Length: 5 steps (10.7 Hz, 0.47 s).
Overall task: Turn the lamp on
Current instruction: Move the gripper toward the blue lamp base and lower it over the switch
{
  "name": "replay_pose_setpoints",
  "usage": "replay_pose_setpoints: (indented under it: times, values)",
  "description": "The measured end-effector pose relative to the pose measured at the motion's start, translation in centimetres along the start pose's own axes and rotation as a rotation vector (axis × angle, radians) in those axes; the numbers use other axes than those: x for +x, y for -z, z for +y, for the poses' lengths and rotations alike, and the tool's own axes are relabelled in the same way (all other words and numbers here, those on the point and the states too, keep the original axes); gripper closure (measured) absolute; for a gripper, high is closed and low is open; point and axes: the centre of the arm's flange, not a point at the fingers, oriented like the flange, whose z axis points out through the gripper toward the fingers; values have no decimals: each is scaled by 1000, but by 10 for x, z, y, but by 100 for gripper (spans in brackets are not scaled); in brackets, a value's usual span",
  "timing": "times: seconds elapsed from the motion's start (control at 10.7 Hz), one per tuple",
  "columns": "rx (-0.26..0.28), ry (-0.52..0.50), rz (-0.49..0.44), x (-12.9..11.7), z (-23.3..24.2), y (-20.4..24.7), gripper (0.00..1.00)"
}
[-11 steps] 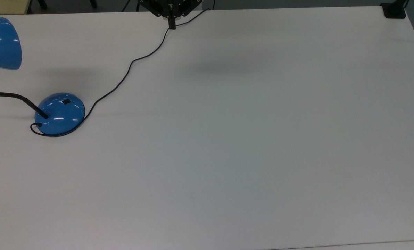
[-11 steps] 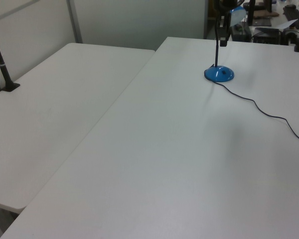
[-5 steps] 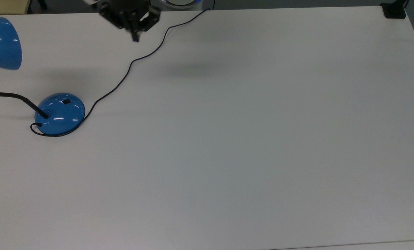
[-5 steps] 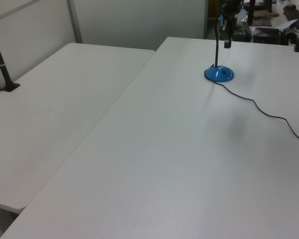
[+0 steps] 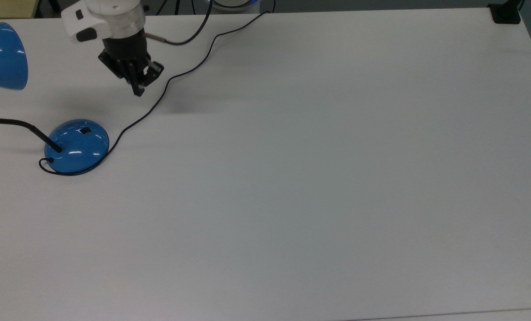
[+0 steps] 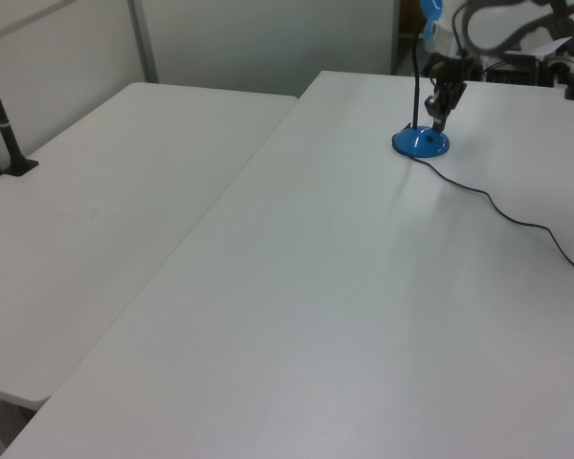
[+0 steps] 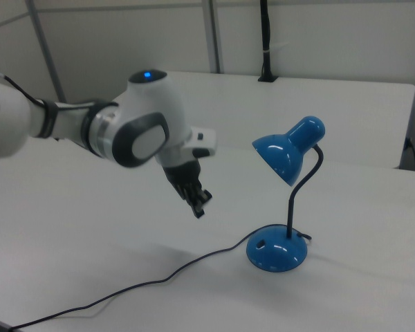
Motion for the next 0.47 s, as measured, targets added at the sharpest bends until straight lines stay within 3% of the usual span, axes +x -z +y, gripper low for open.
replay_pose_setpoints:
  times: [0.19, 0.47]
  values:
    - [3, -154, 53, 3, 20, -36, 99]
    - [9, -293, 137, 15, 50, -71, 99]
